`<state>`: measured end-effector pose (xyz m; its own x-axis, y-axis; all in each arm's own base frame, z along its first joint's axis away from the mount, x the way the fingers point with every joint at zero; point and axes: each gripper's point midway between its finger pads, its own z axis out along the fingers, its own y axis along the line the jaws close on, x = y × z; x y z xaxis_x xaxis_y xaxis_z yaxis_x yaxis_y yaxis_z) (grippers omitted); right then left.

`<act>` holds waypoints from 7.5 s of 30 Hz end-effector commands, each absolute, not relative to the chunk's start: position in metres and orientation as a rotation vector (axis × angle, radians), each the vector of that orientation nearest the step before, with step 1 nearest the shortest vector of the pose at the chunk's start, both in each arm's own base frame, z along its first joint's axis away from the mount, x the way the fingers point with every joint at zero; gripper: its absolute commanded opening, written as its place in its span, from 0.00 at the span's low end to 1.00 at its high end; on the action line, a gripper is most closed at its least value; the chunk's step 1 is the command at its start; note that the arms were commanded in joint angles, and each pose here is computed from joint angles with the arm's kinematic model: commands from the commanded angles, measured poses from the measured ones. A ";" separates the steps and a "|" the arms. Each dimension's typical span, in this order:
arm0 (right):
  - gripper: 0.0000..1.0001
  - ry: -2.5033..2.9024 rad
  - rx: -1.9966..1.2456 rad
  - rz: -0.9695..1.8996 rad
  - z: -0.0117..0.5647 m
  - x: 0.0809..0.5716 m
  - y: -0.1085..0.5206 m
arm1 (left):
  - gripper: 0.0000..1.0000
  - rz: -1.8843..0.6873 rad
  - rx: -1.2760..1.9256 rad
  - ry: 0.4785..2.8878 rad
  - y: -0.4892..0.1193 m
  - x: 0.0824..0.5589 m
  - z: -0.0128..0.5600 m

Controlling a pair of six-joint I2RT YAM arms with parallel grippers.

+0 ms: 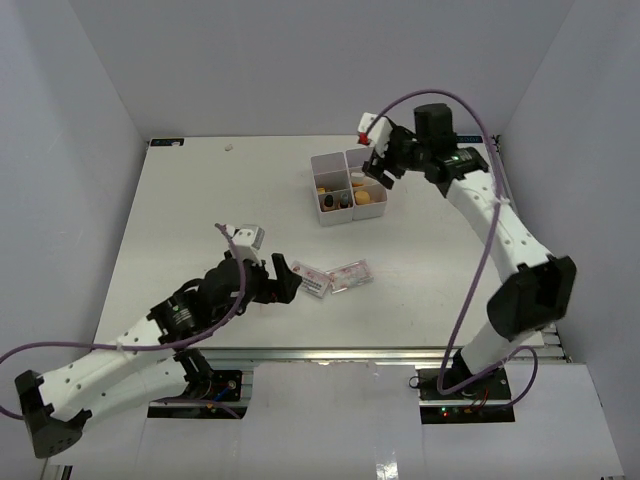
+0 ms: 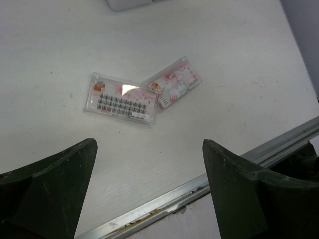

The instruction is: Organize the makeup

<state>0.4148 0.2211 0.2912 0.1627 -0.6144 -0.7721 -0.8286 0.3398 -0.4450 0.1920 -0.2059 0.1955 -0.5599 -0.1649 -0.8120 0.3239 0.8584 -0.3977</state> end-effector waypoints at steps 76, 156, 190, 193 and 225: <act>0.90 1.653 -0.831 0.833 0.241 0.265 0.160 | 0.97 -0.220 -1.259 2.774 -0.249 0.274 0.032; 0.90 1.677 -0.809 0.865 0.224 0.273 0.157 | 0.01 0.023 0.041 1.530 -0.299 0.558 0.276; 0.90 1.674 -0.815 0.861 0.224 0.272 0.156 | 0.71 -0.006 0.080 1.609 -0.323 0.555 0.240; 0.90 1.672 -0.821 0.855 0.222 0.272 0.156 | 0.81 -0.060 0.116 1.615 -0.328 0.547 0.248; 0.90 1.150 -2.019 0.617 0.112 0.187 0.209 | 0.98 -0.758 0.401 1.938 -0.223 0.249 0.237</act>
<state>0.1706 0.2130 0.1397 0.2953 -0.4363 -0.8499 -0.9502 -0.2271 -0.2136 0.3049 -0.2485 0.2655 -0.3676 0.0129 -0.9299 0.5828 0.7824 -0.2195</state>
